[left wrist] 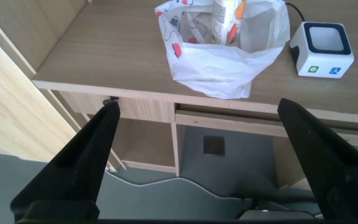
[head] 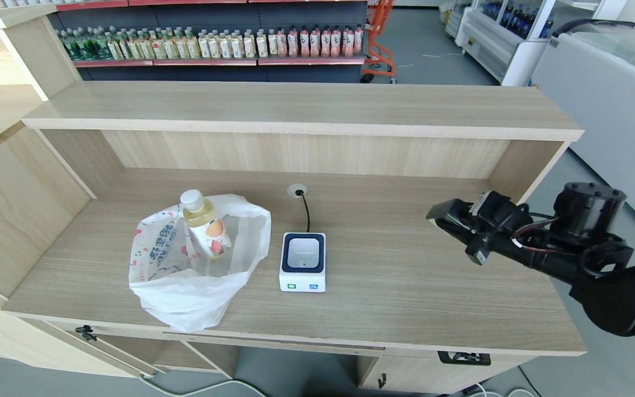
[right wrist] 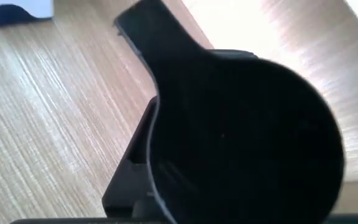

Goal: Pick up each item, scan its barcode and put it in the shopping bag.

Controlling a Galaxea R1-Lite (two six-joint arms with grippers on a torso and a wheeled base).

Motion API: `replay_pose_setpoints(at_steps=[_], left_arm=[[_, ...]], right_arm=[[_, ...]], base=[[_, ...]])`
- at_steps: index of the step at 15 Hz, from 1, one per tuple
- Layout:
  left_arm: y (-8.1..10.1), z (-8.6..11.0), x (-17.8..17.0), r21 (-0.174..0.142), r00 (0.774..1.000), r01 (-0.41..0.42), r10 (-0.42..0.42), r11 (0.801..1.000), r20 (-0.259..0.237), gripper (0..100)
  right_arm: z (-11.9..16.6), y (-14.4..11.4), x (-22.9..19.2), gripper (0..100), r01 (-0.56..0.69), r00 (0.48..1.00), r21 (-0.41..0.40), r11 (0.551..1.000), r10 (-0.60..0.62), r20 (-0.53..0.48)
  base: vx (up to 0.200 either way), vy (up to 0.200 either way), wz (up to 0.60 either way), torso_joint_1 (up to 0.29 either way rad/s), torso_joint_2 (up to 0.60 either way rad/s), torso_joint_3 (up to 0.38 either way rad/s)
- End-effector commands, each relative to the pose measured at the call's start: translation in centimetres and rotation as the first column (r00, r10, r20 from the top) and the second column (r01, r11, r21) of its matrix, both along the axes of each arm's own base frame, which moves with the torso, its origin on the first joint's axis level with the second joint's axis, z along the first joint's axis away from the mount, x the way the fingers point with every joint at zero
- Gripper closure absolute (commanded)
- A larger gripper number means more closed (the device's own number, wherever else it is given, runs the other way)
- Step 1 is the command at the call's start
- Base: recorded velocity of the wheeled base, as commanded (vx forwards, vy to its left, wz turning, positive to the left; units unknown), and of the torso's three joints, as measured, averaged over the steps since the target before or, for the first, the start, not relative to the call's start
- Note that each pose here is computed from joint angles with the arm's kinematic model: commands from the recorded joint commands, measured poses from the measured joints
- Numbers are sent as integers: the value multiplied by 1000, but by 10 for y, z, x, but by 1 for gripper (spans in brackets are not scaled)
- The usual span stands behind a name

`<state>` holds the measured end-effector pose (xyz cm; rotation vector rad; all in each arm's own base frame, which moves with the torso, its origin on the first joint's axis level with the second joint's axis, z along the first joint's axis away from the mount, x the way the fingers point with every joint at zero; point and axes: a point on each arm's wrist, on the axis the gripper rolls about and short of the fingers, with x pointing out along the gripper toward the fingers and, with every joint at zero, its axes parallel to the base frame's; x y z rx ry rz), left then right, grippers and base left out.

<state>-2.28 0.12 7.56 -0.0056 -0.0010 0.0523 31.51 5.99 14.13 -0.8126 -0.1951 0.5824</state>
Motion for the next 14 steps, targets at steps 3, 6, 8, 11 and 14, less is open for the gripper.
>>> replay_pose_setpoints(at_steps=[3,6,8,11,14], left_arm=[[0,0,0,-1,1000,0,0,1000,1,0],[0,0,0,-1,1000,0,0,1000,1,0],[0,0,0,-1,1000,-1,1,1000,1,0],[0,0,0,-1,1000,0,0,1000,1,0],[0,0,0,-1,1000,0,0,1000,1,0]], right_arm=[[16,25,-78,100,-147,976,-140,979,167,143],[12,37,-114,100,-225,934,-280,933,288,210],[-2,33,-136,100,-242,915,-384,891,341,214],[-13,39,-147,100,-248,858,-541,804,442,262],[-18,44,-144,100,-226,821,-626,747,491,290]], base=[[0,0,0,0,0,0],[0,0,0,0,0,0],[0,0,0,0,0,0],[0,0,0,0,0,0],[0,0,0,0,0,0]])
